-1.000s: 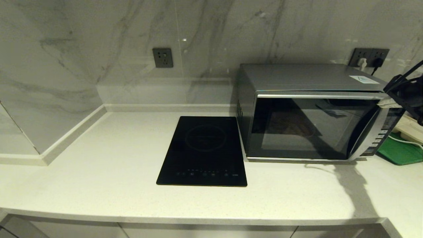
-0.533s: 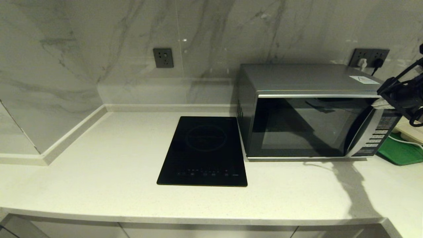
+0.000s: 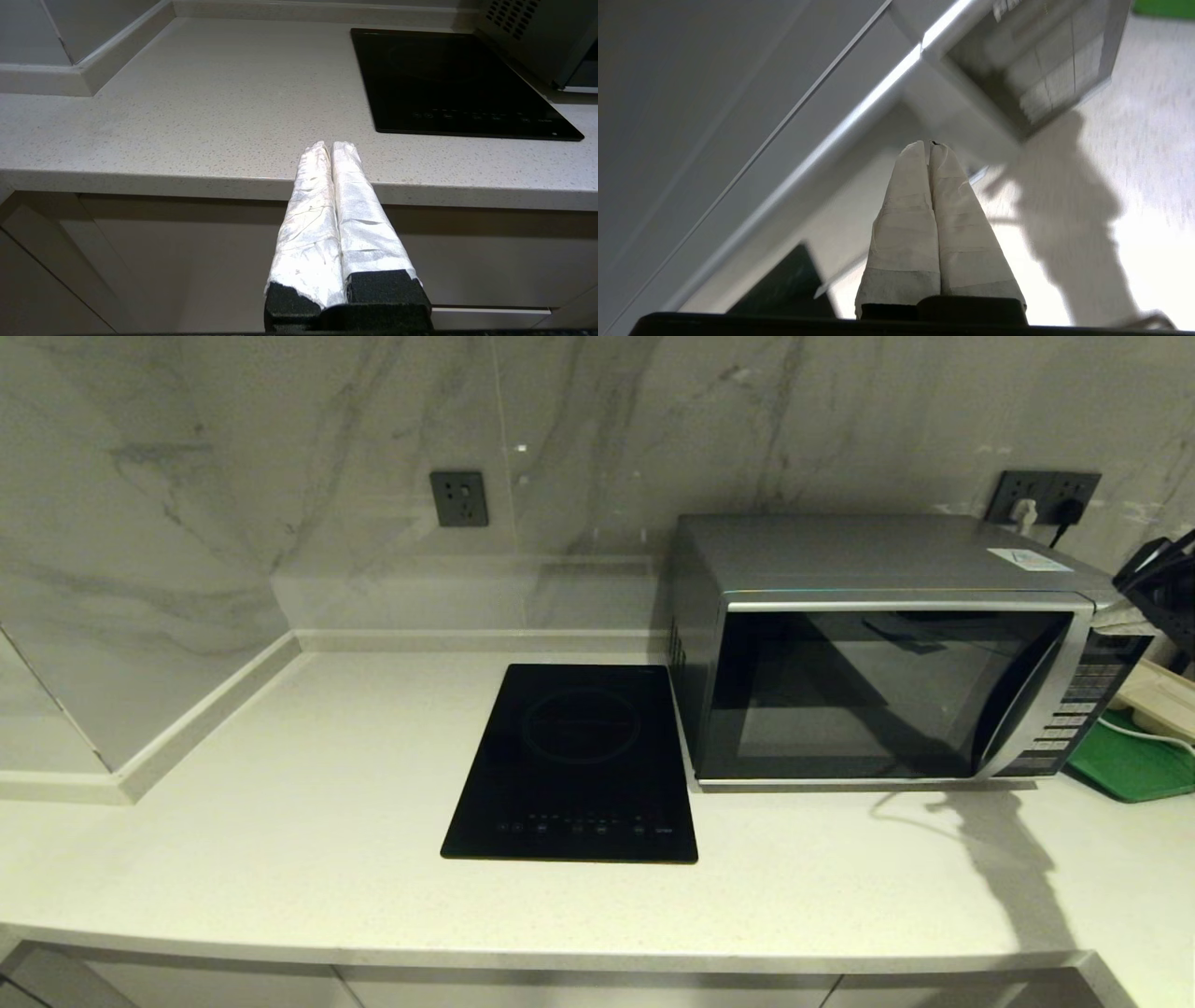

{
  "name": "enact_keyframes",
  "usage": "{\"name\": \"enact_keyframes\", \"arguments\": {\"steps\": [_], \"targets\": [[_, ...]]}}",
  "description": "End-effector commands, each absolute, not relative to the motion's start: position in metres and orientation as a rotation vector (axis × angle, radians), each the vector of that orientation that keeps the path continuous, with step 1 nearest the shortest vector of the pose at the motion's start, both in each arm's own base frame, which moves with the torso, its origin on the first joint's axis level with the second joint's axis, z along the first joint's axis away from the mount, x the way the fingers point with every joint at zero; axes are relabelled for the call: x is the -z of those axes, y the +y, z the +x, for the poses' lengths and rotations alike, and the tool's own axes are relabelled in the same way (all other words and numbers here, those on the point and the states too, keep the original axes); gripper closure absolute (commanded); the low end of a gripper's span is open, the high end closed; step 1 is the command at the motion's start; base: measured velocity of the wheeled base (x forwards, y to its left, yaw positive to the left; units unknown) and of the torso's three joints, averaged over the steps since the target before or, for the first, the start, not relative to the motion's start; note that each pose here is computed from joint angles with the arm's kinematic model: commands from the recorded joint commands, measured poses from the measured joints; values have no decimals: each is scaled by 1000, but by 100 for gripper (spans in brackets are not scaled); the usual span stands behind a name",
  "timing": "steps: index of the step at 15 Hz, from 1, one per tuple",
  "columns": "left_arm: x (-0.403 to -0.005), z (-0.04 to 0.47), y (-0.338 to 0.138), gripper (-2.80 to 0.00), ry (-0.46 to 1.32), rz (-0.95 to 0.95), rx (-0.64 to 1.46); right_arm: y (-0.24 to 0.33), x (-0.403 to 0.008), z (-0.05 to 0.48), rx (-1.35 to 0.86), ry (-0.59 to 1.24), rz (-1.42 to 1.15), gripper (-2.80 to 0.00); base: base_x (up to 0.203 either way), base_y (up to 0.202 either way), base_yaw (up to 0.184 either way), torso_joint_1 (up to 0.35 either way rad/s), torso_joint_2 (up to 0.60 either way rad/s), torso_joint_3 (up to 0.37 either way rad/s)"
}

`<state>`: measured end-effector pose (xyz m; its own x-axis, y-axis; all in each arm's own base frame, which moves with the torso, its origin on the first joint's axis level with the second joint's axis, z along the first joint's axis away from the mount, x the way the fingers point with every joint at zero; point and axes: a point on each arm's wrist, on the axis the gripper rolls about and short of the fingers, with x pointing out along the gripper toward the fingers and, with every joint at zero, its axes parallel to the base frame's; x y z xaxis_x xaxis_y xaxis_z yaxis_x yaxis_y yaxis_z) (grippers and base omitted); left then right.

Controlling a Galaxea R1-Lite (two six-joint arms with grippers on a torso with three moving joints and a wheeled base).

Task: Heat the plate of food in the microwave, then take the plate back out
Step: Open the microwave oven

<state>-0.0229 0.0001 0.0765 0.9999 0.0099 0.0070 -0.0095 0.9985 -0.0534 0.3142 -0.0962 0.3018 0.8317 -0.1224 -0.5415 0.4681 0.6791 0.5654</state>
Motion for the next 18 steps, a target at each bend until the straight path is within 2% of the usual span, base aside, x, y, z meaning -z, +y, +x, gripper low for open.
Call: {"name": "enact_keyframes", "arguments": {"steps": [1,3,5,8,9,14,18], "targets": [[-77,-23,0,0,-8,-54,-11,-104,-331,255,319,467,804,0,0,0,0,0,0,0],[-77,-23,0,0,-8,-54,-11,-130,-332,221,303,509,849,0,0,0,0,0,0,0],[-77,-23,0,0,-8,-54,-11,-159,-323,185,299,590,787,0,0,0,0,0,0,0],[-77,-23,0,0,-8,-54,-11,-196,-295,141,188,741,602,0,0,0,0,0,0,0],[-77,-23,0,0,-8,-54,-11,-209,-279,137,148,799,628,0,0,0,0,0,0,0],[-77,-23,0,0,-8,-54,-11,-247,-196,153,8,943,974,0,0,0,0,0,0,0],[-77,-23,0,0,-8,-54,-11,-257,-138,196,-177,981,1154,0,0,0,0,0,0,0]]}}
